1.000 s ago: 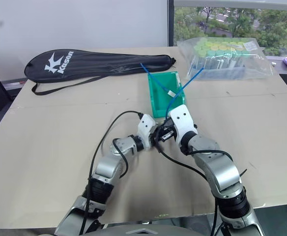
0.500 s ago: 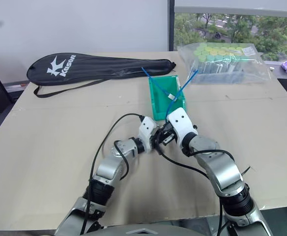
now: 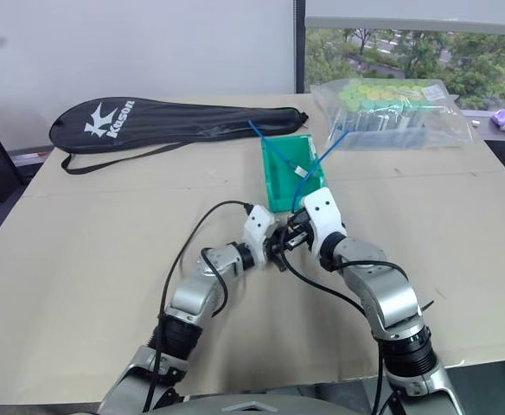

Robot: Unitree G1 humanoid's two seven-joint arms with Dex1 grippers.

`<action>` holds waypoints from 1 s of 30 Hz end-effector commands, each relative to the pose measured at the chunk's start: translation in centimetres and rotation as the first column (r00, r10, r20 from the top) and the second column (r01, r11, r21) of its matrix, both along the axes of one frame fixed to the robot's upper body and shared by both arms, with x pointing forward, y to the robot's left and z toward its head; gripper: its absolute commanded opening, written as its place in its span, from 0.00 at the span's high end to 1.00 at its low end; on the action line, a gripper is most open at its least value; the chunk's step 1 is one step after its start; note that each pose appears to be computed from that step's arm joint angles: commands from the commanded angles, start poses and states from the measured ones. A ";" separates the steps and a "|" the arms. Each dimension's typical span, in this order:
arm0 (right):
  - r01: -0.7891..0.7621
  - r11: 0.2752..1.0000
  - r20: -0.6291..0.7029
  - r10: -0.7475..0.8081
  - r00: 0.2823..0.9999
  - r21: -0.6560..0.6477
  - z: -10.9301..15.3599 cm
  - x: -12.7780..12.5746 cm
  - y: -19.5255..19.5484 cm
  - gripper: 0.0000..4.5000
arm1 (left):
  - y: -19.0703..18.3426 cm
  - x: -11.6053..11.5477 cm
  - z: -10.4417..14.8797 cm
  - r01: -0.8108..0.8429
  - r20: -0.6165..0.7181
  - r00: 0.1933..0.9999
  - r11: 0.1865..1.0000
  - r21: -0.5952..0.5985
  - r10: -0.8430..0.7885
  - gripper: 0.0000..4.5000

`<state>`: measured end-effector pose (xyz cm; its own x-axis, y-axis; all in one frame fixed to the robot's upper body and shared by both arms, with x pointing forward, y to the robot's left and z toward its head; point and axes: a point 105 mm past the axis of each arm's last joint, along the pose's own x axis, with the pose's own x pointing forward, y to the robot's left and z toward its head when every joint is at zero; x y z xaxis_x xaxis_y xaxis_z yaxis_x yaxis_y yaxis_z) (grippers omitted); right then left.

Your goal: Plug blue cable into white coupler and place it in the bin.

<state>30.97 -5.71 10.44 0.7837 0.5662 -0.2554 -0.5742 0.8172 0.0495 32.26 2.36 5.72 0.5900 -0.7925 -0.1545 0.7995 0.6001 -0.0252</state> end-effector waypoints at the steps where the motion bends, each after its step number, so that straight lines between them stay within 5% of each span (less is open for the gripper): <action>1: 0.086 0.994 -0.121 -0.095 0.988 -0.072 -3.3 0.1 -2.3 1.00 | 0.0 -1.0 -1.7 0.031 -0.058 0.998 0.999 0.009 -0.031 0.54; 5: 0.077 0.993 -0.097 -0.086 0.992 -0.090 -3.2 0.0 -2.6 1.00 | 1.2 -0.9 -1.5 0.004 0.026 1.000 0.997 0.081 -0.006 0.09; 6: 0.073 0.993 -0.083 -0.080 0.993 -0.088 -3.0 0.0 -2.7 1.00 | 1.7 -1.1 -1.2 0.007 0.037 0.999 0.997 0.076 -0.009 0.04; 22: -0.211 0.973 0.354 0.165 0.921 0.096 10.0 0.3 -1.1 1.00 | 10.1 -3.6 6.8 -0.058 0.322 0.946 0.998 0.012 0.051 0.04; 30: -0.227 0.974 0.279 0.215 0.936 0.012 12.4 6.7 -2.1 1.00 | 10.7 -4.8 9.5 0.020 0.316 0.948 1.000 0.014 -0.023 0.04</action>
<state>36.93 -7.94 22.59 0.7042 0.7101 0.0007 -0.7062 0.7005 -0.1028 27.89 13.00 13.51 0.6093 -0.7929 -0.0106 0.7742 0.5920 0.2238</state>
